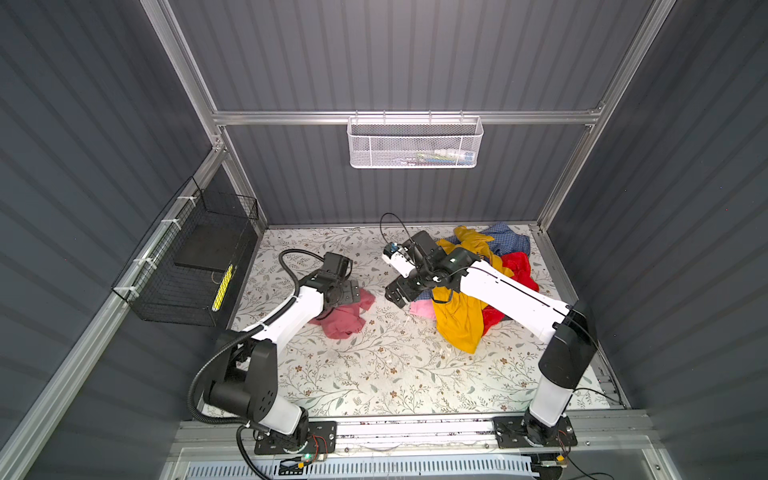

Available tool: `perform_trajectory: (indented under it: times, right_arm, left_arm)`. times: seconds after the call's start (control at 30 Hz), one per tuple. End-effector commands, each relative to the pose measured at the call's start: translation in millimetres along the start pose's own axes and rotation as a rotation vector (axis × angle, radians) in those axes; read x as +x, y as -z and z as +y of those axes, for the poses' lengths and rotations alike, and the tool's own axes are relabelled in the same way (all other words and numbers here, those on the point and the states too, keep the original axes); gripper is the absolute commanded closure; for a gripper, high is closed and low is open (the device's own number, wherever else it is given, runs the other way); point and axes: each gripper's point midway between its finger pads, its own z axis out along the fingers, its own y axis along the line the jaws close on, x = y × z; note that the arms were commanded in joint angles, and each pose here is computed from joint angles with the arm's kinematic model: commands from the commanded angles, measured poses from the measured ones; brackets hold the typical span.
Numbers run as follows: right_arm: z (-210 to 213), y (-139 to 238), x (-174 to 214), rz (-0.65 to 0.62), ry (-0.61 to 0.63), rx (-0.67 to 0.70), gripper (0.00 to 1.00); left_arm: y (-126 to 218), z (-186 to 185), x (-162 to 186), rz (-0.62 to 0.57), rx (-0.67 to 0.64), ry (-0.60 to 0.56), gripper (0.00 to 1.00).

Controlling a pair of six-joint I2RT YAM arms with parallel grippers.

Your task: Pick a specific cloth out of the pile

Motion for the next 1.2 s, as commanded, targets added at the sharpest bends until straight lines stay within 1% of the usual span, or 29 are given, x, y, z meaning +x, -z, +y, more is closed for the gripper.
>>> perform_trajectory:
  times: [0.0,0.03,0.17,0.37,0.5,0.57,0.6,0.67,0.77,0.87,1.0,1.17]
  right_arm:
    - [-29.2,17.1,8.8,-0.013,-0.06,0.092,0.01]
    - [-36.6,21.7,14.0,-0.009,-0.071,0.114,0.01]
    - [-60.5,36.4,29.8,0.005,-0.096,0.187,0.01]
    - [-81.4,49.0,51.5,0.03,-0.137,0.245,0.01]
    - [-87.5,53.6,62.5,0.033,-0.167,0.257,0.01]
    - [-89.8,56.5,67.3,0.033,-0.178,0.265,0.01]
    - [-91.3,57.5,69.2,0.034,-0.182,0.27,0.01]
    - [-91.9,59.4,73.4,0.036,-0.184,0.275,0.01]
    - [-95.1,61.4,79.6,0.044,-0.187,0.287,0.01]
    - [-98.8,62.3,85.4,0.053,-0.19,0.298,0.01]
    - [-103.2,67.3,84.0,0.03,-0.194,0.31,0.01]
    - [-106.0,78.6,71.6,-0.05,-0.185,0.32,0.01]
  left_arm:
    - [-2.1,6.5,30.5,0.181,-0.112,-0.006,0.0]
    - [-3.2,7.4,33.2,0.198,-0.155,-0.013,0.0]
    - [-21.9,-0.8,42.9,0.248,-0.196,-0.028,0.0]
    - [-60.1,11.0,58.2,0.316,-0.324,-0.074,0.0]
    - [-80.4,9.7,62.9,0.336,-0.336,-0.107,0.01]
    - [-89.0,7.6,65.4,0.337,-0.319,-0.117,0.09]
    - [-91.4,6.7,66.0,0.336,-0.313,-0.118,0.16]
    - [-94.1,5.3,64.6,0.326,-0.3,-0.118,0.47]
    - [-94.7,5.2,57.9,0.305,-0.288,-0.13,0.75]
    - [-92.3,5.1,44.8,0.269,-0.266,-0.152,1.0]
    - [-79.7,3.9,13.3,0.173,-0.248,-0.233,1.0]
    - [-55.8,-12.0,-33.6,0.029,-0.19,-0.411,1.0]
